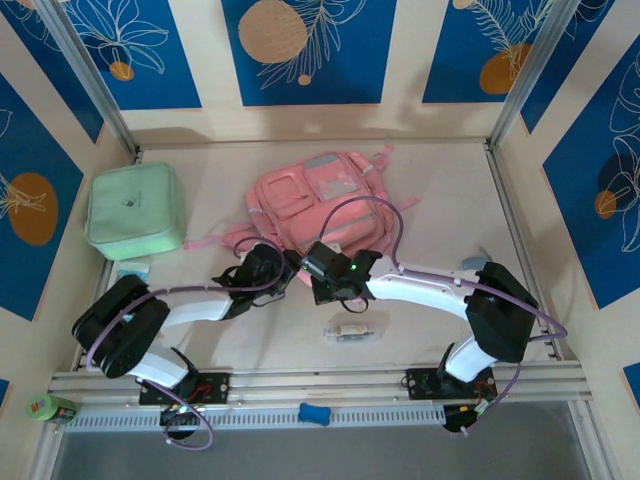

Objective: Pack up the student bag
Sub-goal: Zip the student bag at the top-center of the table.

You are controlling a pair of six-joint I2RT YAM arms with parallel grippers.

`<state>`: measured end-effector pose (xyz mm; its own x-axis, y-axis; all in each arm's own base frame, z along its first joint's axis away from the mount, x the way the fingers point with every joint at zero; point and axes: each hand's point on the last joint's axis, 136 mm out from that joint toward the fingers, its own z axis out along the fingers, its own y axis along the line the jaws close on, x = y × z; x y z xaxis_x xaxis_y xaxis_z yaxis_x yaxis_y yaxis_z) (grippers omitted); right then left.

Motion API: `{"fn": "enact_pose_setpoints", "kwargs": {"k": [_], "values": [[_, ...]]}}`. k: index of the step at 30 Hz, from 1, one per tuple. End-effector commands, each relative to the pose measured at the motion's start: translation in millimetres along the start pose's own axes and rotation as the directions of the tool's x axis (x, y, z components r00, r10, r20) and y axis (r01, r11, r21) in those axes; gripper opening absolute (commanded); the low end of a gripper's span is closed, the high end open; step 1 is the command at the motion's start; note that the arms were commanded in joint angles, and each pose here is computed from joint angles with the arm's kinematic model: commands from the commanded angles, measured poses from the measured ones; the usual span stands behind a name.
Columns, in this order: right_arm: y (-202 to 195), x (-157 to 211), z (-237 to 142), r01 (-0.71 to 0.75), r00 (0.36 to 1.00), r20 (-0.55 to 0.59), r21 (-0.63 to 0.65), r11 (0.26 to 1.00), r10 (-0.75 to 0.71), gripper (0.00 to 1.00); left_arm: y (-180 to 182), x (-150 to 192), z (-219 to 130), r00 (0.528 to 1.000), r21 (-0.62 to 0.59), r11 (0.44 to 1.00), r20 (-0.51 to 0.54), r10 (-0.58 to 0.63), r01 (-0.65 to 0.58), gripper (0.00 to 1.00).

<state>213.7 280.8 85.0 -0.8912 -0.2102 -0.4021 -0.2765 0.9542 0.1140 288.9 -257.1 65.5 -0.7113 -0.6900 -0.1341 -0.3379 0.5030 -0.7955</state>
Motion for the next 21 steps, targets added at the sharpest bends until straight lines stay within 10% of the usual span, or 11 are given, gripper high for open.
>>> {"fn": "enact_pose_setpoints", "kwargs": {"k": [1, 11, 21], "values": [[7, 4, -11, -0.005, 0.999, -0.041, -0.037, 0.999, 0.004, 0.00, -26, -5, 5, 0.999, 0.054, 0.999, 0.040, 0.005, -0.007, 0.51], [-11, 14, -17, 0.007, 0.994, -0.110, 0.023, 1.000, -0.005, 0.00, -10, -18, 1, 0.993, -0.016, 0.998, 0.100, 0.066, -0.064, 0.01], [-75, 30, -31, -0.004, 0.987, -0.158, 0.188, 0.982, 0.034, 0.00, 10, -68, -17, 0.985, -0.105, 0.988, 0.120, 0.123, -0.111, 0.00]]}}
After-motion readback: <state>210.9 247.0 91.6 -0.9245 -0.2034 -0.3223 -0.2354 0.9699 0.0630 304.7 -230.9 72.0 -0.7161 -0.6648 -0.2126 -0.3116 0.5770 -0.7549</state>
